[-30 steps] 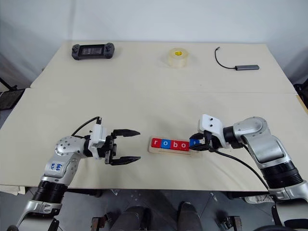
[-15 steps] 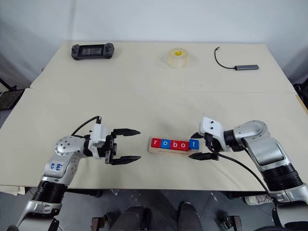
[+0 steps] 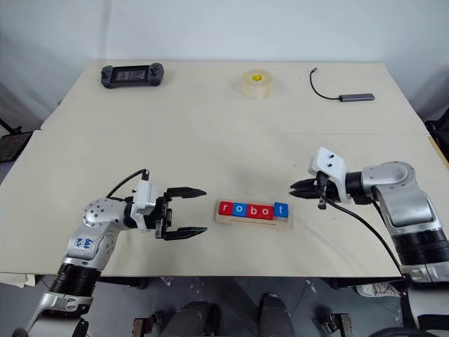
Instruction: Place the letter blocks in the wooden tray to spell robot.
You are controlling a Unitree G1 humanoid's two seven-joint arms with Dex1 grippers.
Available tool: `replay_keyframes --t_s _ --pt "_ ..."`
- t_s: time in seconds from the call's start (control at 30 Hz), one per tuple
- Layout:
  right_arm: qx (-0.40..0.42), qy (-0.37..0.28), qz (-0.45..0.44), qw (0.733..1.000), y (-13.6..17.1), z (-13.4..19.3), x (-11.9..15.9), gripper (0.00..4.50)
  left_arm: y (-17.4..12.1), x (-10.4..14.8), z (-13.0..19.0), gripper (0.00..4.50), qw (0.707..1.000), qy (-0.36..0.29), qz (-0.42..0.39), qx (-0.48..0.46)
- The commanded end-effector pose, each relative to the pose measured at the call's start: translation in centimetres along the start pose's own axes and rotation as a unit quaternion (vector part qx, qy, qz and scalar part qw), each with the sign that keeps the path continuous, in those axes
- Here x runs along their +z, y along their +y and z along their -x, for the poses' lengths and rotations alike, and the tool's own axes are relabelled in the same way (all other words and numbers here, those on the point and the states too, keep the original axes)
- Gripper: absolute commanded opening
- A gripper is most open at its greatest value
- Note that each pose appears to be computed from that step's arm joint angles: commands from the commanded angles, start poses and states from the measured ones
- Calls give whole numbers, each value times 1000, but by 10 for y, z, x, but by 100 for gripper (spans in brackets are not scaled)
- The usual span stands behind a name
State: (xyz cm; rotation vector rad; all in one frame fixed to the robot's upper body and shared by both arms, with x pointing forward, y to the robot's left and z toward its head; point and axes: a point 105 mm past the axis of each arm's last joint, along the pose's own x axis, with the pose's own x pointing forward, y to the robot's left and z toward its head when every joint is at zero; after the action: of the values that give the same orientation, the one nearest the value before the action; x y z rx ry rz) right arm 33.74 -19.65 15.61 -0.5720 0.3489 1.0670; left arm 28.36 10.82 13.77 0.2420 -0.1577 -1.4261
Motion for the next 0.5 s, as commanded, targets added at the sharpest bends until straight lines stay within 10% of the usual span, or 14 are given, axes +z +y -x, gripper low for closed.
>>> replay_keyframes --t_s 0.03,0.5 --pt "7 13 11 1000 0 -9 -5 5 1 5 -1 450 1000 -3 -13 -2" --pt "76 -8 19 997 30 -19 5 5 1 5 -2 450 1000 -4 -13 1"
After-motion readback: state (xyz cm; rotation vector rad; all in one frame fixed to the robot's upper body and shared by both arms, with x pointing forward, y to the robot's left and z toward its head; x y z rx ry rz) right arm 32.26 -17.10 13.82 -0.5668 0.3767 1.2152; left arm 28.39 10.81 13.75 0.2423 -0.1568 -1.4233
